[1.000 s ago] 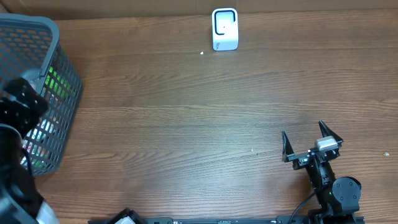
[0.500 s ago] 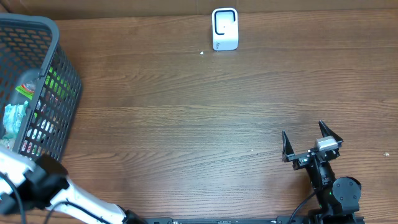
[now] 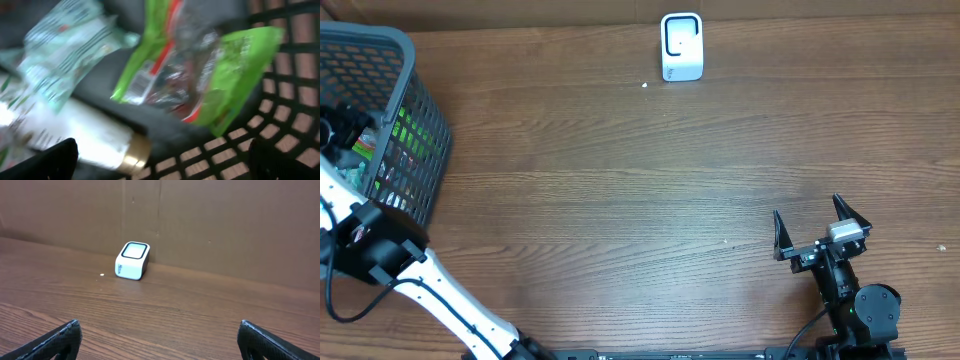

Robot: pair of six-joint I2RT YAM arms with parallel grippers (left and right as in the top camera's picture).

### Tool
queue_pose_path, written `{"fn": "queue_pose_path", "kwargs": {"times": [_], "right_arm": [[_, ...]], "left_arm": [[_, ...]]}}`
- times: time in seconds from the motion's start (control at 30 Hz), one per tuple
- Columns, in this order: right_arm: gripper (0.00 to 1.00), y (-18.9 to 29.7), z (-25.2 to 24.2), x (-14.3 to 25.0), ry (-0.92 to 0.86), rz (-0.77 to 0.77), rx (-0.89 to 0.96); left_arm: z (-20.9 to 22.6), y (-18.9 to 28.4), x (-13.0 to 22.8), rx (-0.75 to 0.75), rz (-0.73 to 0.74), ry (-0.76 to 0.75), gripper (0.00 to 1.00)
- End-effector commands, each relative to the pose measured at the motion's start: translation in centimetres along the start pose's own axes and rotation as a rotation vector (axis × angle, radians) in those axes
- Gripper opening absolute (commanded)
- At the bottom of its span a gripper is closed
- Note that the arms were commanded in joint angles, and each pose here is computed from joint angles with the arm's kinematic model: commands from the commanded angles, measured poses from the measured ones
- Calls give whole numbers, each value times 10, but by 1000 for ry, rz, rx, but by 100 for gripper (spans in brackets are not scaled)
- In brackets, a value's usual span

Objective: Scan the item barcode

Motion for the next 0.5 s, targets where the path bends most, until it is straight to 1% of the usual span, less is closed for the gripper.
{"fn": "queue_pose_path", "kwargs": {"times": [0.0, 0.07, 0.2, 0.4, 0.47], "right_arm": [[100, 0, -1, 2, 0, -2, 1], [100, 0, -1, 2, 0, -2, 1], [100, 0, -1, 2, 0, -3, 1], [100, 0, -1, 2, 0, -3, 1], [100, 0, -1, 2, 0, -3, 1]], "left_arm": [[-24, -2, -4, -6, -41, -168, 100], [-27, -4, -7, -28, -58, -199, 100], [-29, -16, -11, -36, -62, -204, 100], [-29, -49, -3, -47, 20, -208, 100], [-33, -67, 2, -51, 57, -220, 100]]}}
Point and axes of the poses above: each gripper's point midway between its finger pads, its own y axis back along the fingers, its own z axis along the line the jaws close on, x = y × z, the point moved 4 cm from there along y, back along the fingers, and after that the axes turned 9 degrees about -y, right-handed, at the moved point
